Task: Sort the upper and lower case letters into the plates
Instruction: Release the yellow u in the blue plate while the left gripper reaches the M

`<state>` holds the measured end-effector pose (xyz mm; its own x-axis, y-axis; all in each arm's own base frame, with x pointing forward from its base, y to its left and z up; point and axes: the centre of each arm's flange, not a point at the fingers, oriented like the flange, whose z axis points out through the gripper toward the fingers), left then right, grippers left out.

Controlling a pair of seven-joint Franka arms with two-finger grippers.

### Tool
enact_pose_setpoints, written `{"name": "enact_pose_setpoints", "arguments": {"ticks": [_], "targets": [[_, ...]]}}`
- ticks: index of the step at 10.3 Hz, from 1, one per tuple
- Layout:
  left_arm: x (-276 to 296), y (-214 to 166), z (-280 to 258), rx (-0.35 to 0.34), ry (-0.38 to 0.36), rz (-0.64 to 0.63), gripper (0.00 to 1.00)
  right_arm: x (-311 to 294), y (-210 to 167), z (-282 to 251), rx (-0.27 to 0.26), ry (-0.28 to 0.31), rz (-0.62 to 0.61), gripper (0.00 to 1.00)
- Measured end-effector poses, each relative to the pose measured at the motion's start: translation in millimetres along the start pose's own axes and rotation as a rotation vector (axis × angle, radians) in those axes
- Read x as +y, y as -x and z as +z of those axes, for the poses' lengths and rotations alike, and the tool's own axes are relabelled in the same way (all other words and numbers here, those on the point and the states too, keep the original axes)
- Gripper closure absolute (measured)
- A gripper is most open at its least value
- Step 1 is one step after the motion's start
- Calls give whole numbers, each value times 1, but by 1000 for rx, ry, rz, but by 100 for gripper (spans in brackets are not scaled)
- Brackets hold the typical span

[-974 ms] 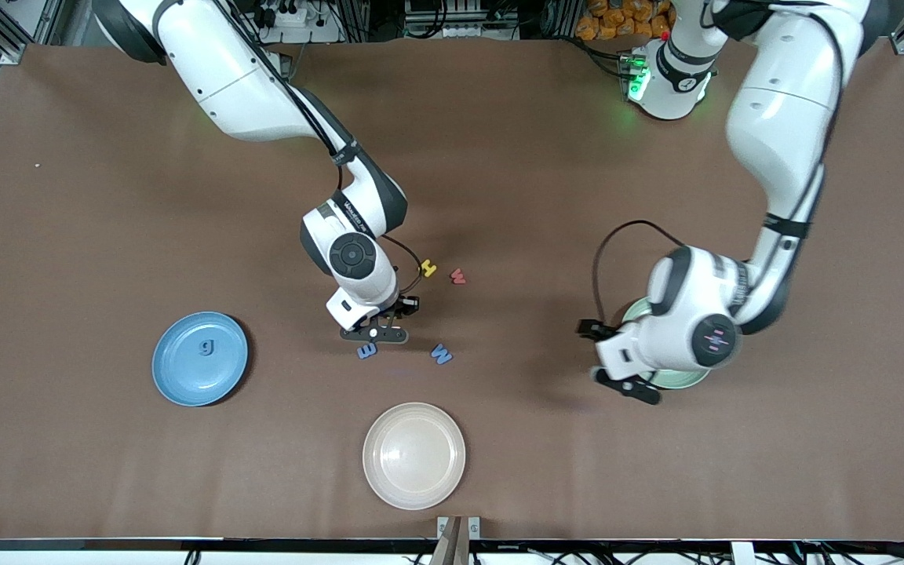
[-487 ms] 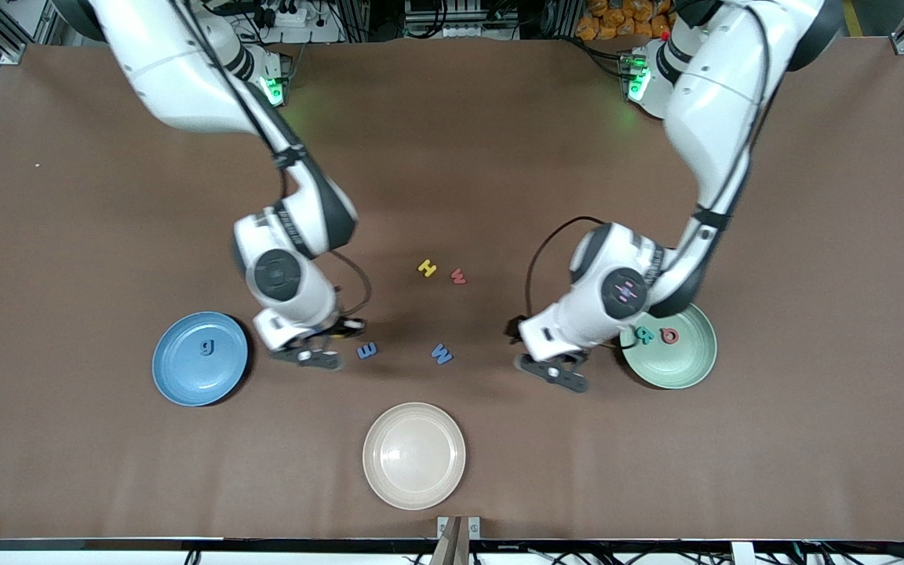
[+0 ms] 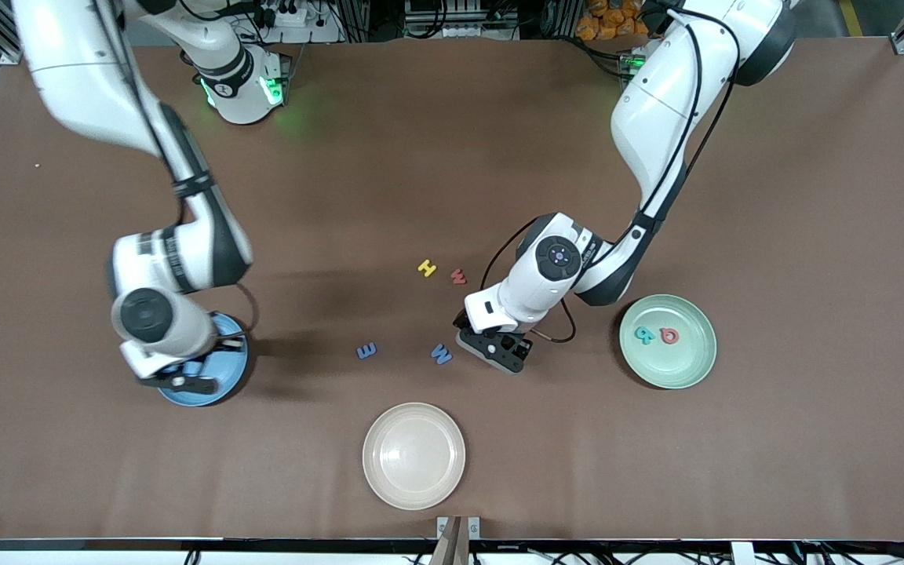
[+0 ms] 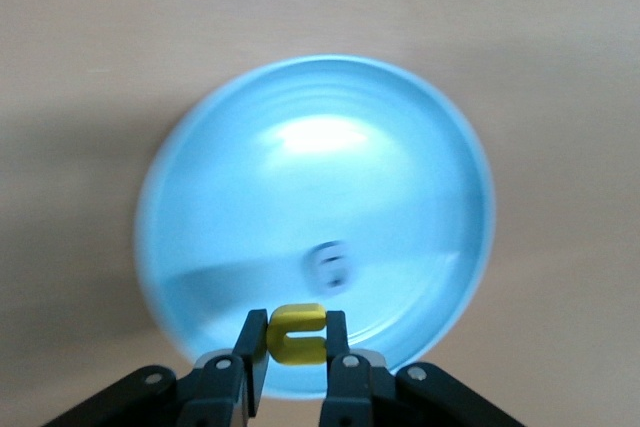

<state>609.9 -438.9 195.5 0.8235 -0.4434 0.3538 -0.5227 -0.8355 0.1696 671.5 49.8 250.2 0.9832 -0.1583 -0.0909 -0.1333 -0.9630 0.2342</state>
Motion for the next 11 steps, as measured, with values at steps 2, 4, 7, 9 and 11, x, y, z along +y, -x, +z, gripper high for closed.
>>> {"name": "enact_pose_setpoints", "arguments": {"ticks": [2, 4, 7, 9, 11], "targets": [[11, 8, 21, 78, 16, 13, 0, 6, -7, 14, 15, -12, 0, 72], [28, 20, 40, 111, 13, 38, 0, -9, -6, 11, 33, -19, -17, 63], [63, 23, 48, 128, -44, 80, 0, -2, -15, -4, 66, -30, -1, 21], [76, 23, 54, 145, -61, 108, 0, 4, -20, -23, 96, -39, 11, 0], [71, 24, 62, 180, -63, 119, 0, 12, -21, -46, 127, -46, 13, 0]]}}
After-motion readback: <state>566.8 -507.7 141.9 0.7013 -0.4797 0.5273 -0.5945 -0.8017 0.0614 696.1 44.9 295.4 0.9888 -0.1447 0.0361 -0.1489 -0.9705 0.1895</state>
